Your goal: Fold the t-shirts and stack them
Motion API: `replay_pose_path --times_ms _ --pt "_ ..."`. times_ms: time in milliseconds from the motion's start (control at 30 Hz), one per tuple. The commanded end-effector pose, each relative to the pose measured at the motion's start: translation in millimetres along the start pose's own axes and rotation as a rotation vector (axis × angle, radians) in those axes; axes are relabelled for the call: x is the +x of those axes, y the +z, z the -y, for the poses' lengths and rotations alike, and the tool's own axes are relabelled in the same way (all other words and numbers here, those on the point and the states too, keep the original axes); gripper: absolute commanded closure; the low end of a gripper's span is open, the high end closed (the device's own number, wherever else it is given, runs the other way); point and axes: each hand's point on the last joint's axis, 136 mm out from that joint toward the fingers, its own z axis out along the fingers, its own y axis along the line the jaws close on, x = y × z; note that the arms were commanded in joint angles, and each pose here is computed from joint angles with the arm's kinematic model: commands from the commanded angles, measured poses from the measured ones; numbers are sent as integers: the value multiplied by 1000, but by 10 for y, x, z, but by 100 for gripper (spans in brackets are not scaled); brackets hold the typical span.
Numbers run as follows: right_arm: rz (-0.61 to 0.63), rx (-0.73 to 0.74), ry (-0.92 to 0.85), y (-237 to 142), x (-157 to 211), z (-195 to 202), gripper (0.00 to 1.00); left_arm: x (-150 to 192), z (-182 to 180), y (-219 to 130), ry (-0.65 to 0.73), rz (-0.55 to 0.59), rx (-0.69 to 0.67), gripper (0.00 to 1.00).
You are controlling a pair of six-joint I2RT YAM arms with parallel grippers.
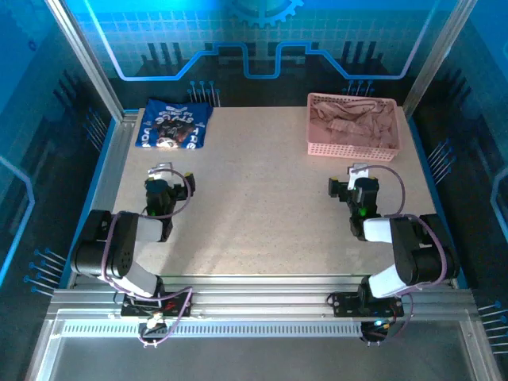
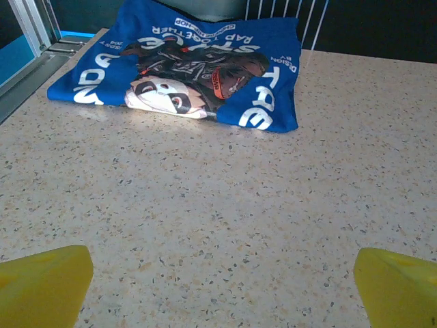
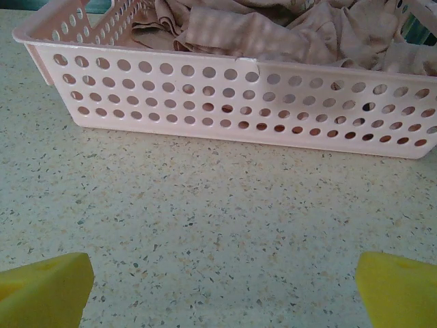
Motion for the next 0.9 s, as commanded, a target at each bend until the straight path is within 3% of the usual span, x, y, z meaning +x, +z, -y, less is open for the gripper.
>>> replay_pose_path --times_ms 0,767,867 --pt "35 -16 -7 12 -119 -57 0 -31 44 2 21 9 18 1" --pt "29 -15 -4 14 -107 -51 0 -28 46 4 20 6 19 1" --pt "26 -64 -43 -29 -212 -151 0 -210 153 -82 57 30 50 1"
